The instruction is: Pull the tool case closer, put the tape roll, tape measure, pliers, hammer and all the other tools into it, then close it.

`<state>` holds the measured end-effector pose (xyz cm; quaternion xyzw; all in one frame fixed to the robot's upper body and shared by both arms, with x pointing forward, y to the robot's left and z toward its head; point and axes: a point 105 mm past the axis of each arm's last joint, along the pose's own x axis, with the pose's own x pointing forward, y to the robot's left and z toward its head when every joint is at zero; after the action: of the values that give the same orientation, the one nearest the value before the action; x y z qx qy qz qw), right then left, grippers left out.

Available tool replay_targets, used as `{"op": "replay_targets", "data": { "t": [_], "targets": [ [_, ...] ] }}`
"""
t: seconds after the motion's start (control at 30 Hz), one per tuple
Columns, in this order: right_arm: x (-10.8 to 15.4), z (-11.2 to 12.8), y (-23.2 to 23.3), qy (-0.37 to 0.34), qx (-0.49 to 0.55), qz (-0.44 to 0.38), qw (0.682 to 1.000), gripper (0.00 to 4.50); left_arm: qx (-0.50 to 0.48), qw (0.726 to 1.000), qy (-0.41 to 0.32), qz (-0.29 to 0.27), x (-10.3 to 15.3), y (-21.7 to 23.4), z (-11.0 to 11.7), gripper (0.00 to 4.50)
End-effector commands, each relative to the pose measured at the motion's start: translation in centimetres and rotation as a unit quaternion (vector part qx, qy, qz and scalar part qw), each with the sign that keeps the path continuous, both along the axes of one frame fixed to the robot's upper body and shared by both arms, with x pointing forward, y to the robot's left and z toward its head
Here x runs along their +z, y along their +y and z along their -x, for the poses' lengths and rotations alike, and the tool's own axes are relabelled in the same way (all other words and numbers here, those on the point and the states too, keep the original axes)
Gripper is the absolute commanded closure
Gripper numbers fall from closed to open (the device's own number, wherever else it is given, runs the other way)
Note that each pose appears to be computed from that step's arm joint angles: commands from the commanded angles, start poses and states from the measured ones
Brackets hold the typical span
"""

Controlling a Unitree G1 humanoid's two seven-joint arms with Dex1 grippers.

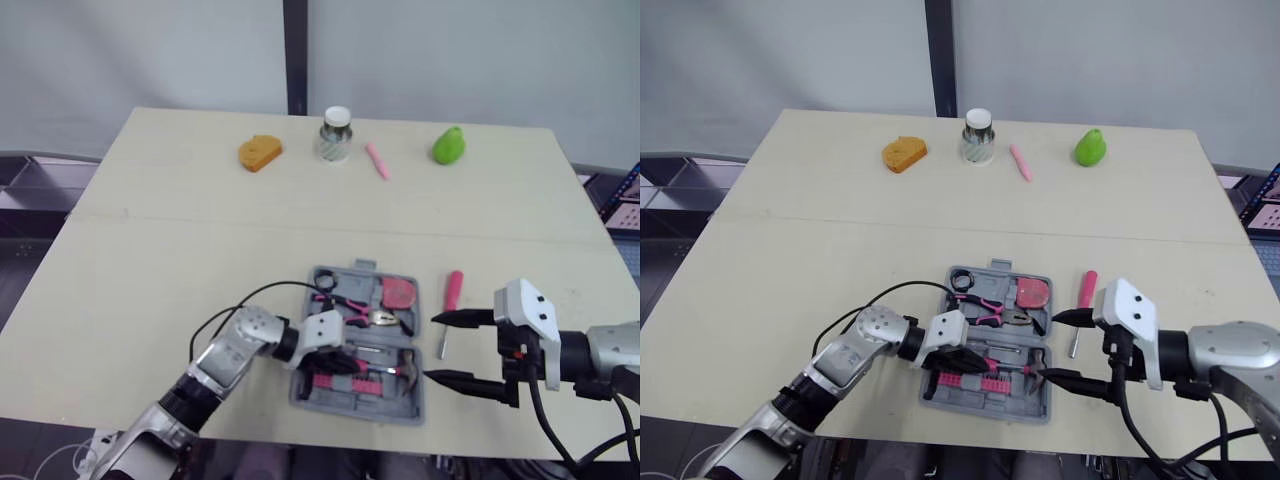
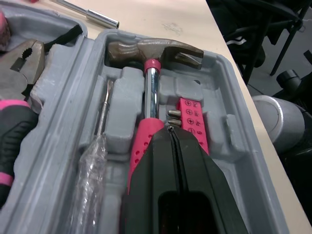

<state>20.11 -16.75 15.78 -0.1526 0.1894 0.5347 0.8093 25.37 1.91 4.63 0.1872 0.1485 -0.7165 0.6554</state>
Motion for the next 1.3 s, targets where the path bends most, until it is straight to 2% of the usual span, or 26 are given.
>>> {"op": "replay_targets", "data": {
  "t": [0.03, 0.33, 0.5, 0.73, 1.03, 1.3],
  "targets": [
    [0.8, 0.2, 0.2, -0.022, 0.009, 0.002, 1.000, 0.00, 0.000, 1.000, 0.006, 0.008, 0.1, -0.2, 0.1, 4.49],
    [0.7, 0.2, 0.1, -0.020, 0.008, 0.003, 1.000, 0.00, 0.008, 1.000, 0.002, -0.015, -0.8, 0.2, -0.1, 4.49],
    [0.7, 0.4, 0.1, -0.020, 0.007, 0.003, 1.000, 0.00, 0.030, 0.998, 0.002, -0.054, -2.4, 0.5, -0.5, 4.49],
    [0.6, 0.5, 0.0, -0.018, 0.006, 0.003, 1.000, 0.00, 0.036, 0.994, 0.021, -0.103, -4.1, 1.0, -0.2, 4.49],
    [0.7, 0.6, 0.0, -0.019, 0.004, 0.005, 1.000, 0.00, -0.003, 0.990, 0.018, -0.143, -5.3, 1.3, 1.2, 4.49],
    [0.5, 0.7, 0.0, -0.019, 0.002, 0.010, 1.000, 0.00, 0.002, 0.986, 0.020, -0.164, -6.1, 1.8, 1.3, 4.49]
  ]
}}
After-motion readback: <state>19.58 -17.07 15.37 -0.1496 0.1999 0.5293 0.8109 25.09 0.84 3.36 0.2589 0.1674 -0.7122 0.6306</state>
